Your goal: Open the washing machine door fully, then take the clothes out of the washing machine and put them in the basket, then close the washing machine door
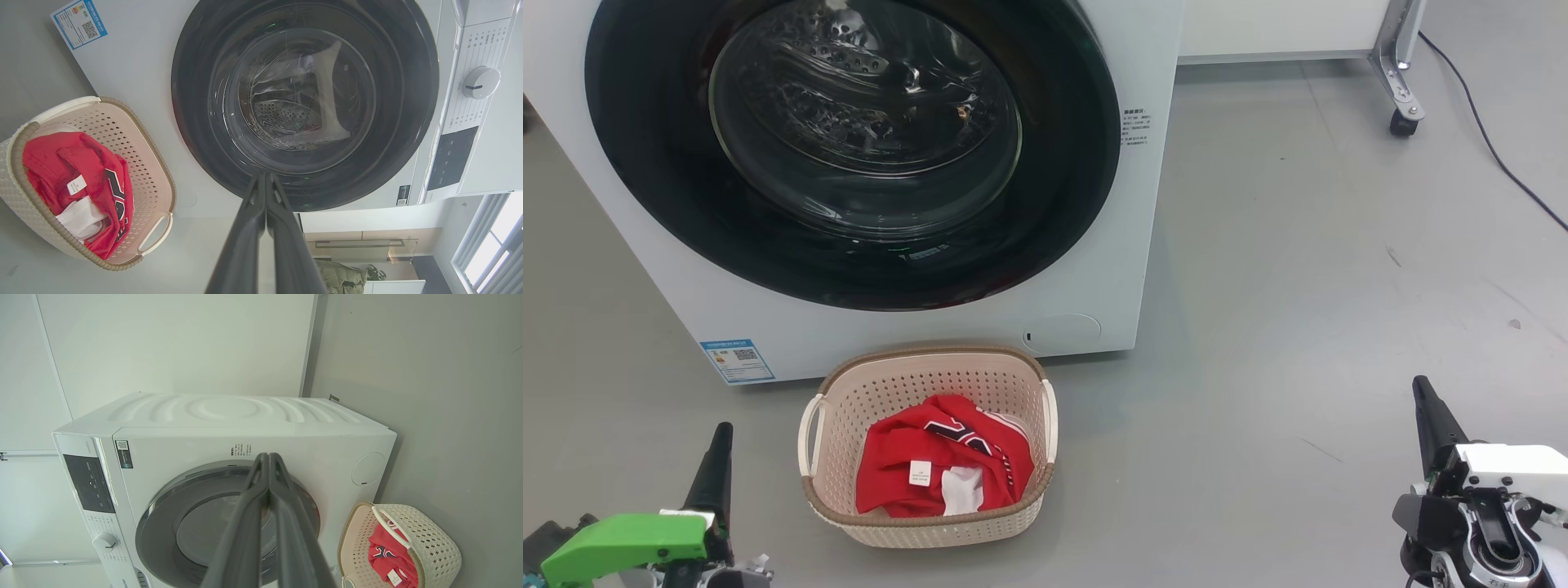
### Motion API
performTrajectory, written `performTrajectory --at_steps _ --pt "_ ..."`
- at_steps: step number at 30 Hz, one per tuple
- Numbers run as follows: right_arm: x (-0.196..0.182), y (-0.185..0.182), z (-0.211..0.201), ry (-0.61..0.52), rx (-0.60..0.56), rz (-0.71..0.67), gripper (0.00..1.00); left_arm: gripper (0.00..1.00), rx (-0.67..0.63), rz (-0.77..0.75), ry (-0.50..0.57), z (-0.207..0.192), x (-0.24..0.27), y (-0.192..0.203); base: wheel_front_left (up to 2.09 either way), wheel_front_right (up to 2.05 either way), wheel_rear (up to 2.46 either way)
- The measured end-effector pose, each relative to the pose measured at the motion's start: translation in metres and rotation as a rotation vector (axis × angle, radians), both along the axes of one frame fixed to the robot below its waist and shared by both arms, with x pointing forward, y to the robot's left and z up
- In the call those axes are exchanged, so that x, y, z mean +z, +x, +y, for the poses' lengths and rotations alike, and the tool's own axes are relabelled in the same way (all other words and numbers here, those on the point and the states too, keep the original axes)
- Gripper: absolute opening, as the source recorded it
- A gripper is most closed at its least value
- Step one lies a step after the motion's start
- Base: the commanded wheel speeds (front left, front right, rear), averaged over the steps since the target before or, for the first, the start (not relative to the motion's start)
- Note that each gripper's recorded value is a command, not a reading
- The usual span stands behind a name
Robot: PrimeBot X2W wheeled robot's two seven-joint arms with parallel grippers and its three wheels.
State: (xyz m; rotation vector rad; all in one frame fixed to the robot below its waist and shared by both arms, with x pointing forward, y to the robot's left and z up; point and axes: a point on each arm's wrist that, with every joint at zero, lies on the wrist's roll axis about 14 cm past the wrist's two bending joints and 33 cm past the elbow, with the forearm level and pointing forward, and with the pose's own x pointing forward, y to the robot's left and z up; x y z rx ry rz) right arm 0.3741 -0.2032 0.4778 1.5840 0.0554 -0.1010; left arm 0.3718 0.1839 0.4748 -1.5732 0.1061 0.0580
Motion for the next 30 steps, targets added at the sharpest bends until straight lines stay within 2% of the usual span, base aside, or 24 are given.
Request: performTrajectory --at_steps 30 --pt "-0.0009 -0.0002 -0.0009 0.001 -0.001 0.001 0.0 0.0 0.005 0.004 0.0 0.0015 -0.0012 0.0005 0.0 0.0 0.0"
